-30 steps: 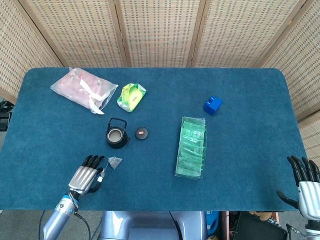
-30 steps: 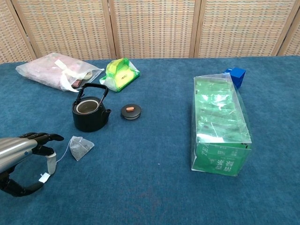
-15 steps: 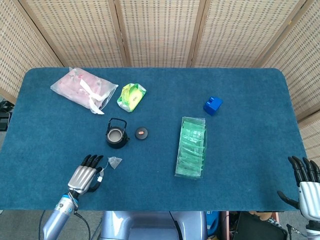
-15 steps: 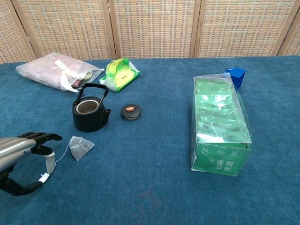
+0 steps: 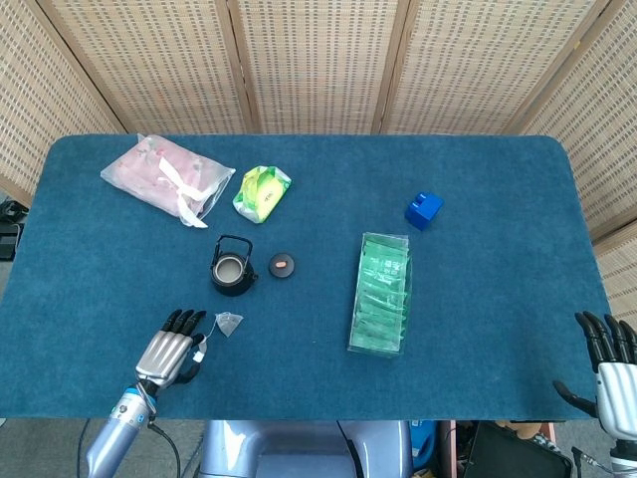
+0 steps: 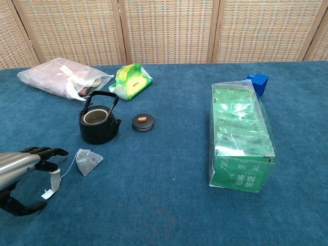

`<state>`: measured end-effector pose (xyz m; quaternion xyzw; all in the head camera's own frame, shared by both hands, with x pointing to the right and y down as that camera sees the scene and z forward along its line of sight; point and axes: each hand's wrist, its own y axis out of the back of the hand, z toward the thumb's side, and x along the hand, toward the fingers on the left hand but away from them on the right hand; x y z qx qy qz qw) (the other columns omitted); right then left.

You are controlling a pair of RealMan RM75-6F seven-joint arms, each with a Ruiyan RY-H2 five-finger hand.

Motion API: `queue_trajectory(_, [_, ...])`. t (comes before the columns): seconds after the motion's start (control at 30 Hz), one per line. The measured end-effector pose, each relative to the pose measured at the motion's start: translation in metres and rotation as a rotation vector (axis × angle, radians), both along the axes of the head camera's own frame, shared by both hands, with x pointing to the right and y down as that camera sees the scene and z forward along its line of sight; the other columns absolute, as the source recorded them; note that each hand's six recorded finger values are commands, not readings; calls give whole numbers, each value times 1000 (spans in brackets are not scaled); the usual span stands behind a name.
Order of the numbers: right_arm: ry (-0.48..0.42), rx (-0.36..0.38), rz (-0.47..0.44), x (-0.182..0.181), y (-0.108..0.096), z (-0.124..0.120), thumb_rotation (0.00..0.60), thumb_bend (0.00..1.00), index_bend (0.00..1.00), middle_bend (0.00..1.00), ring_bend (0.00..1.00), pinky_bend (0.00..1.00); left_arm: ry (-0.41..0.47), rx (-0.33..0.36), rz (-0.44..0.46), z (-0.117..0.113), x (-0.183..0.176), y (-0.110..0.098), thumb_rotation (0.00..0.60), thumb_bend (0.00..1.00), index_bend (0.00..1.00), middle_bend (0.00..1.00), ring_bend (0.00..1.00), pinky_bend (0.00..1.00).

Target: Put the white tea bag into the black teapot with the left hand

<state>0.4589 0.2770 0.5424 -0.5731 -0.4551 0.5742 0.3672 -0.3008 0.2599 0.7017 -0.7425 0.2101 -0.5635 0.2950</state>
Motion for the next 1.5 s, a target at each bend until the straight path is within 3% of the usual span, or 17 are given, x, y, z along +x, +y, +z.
queue_trajectory(0.8, [4, -5, 9, 2, 1, 0, 600, 123, 115, 182, 34, 100, 5, -9, -8, 3, 3, -1, 600, 379, 547, 76, 0, 0])
queue_trajectory(1.5, [5, -4, 12, 3, 2, 0, 600, 123, 115, 182, 34, 100, 23, 0, -29, 3, 4, -7, 600, 396, 551, 98, 0, 0])
